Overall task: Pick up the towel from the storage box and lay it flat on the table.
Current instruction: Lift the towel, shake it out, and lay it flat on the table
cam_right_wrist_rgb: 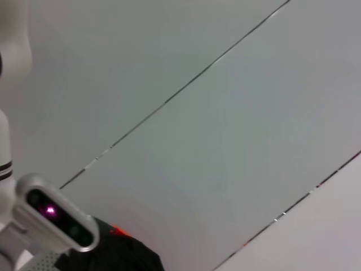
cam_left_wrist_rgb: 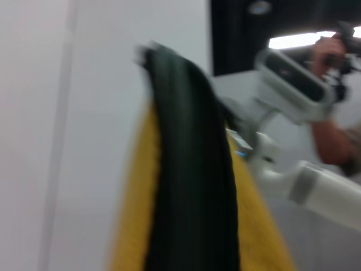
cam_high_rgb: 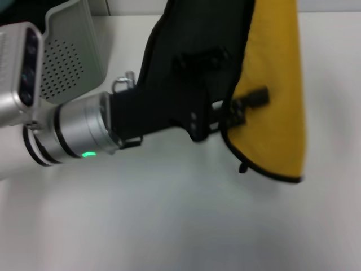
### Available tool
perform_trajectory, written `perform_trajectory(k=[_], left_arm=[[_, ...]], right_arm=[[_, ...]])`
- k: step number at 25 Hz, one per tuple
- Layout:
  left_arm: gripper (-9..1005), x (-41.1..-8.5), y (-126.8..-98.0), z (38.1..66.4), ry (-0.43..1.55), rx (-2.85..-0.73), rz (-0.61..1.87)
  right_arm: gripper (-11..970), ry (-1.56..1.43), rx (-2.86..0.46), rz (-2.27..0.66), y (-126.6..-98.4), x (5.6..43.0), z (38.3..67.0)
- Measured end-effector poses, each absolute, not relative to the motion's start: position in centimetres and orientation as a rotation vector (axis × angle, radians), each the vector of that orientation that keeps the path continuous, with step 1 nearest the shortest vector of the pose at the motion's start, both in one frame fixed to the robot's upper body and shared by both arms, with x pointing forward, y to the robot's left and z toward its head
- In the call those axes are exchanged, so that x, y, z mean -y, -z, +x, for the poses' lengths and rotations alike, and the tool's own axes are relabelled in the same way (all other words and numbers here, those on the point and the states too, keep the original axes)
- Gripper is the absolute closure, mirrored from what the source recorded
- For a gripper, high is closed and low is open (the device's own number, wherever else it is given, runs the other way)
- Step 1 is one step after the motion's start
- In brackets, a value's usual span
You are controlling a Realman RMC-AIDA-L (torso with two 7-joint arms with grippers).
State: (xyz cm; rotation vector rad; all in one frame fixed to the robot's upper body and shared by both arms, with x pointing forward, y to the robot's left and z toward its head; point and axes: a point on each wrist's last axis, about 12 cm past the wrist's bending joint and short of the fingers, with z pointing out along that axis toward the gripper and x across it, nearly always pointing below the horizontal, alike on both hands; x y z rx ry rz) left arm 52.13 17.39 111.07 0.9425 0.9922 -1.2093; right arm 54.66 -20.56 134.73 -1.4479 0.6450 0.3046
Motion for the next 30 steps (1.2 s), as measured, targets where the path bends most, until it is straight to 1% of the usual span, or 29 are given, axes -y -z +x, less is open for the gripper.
perform_trajectory(k=[5, 23, 29, 30], left_arm=[[481, -16.3, -111.2, 51.3, 1.265, -0.952, 1.043], [501, -17.7, -110.4, 50.8, 1.209, -0.978, 0.951], [649, -18.0, -110.2, 50.6, 1.199, -0.987, 0.943], [649, -18.0, -110.1, 50.6, 1.197, -0.987, 0.943]], right_arm=[[955, -0.284, -0.651, -1.414, -134.8, 20.7, 55.0], [955, -0.219, -0.665, -1.357, -135.5, 21.5, 55.6], [955, -0.191, -0.679, -1.329, -135.7, 22.6, 55.5], [955, -0.187, -0.680, -1.325, -135.7, 22.7, 55.5]])
